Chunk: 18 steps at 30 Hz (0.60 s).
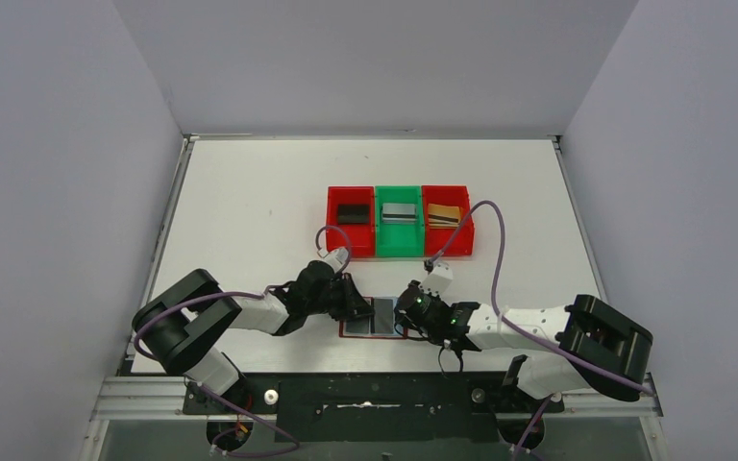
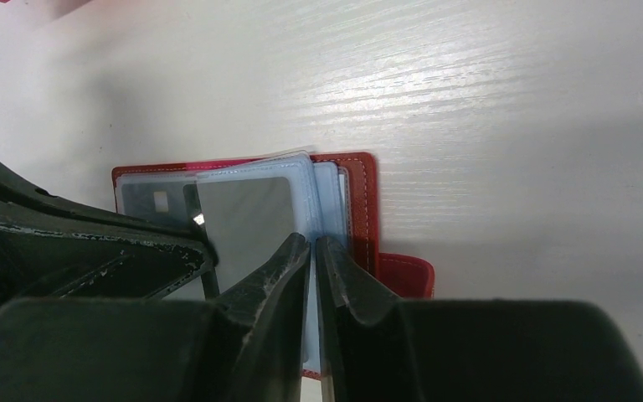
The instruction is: Take the credit cards out of the card holder
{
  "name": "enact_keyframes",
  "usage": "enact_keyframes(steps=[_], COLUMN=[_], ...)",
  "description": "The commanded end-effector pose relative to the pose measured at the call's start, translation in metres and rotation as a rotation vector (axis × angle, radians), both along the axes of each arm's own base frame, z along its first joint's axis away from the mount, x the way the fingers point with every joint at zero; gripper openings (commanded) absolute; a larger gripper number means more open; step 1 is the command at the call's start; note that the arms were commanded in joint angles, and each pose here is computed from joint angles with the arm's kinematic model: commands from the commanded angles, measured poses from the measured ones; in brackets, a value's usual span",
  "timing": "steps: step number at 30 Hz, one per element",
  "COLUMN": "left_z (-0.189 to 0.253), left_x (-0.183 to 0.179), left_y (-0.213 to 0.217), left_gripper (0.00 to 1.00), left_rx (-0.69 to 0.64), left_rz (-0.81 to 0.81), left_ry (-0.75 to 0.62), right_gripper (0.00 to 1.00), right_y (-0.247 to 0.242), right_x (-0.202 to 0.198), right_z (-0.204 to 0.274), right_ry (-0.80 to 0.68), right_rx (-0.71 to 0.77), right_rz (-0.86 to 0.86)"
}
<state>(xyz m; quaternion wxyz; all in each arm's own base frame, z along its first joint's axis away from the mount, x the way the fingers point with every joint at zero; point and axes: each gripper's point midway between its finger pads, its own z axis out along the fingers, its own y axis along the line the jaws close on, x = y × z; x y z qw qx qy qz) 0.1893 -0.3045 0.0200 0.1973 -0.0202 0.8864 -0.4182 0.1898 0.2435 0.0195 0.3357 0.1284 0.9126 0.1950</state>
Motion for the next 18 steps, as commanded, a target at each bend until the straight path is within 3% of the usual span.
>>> enact_keyframes(steps=[1, 11, 18], left_z=[-0.003, -0.003, -0.003], left_x=[0.001, 0.000, 0.000], left_y=[0.003, 0.003, 0.003], left_gripper=[0.02, 0.00, 0.00], left_rx=[0.024, 0.040, 0.047], left_rz=[0.003, -0.015, -0.021], left_ry=[-0.023, -0.022, -0.023], right_gripper=[0.13, 0.15, 0.15], right_y=[-0.006, 0.017, 0.024], right_x=[0.003, 0.007, 0.002], right_z=[0.006, 0.049, 0.029], right_ry=[-0.021, -0.135, -0.071], right_rx=[0.002, 0.166, 0.174], right_rz=[-0.025, 0.083, 0.093])
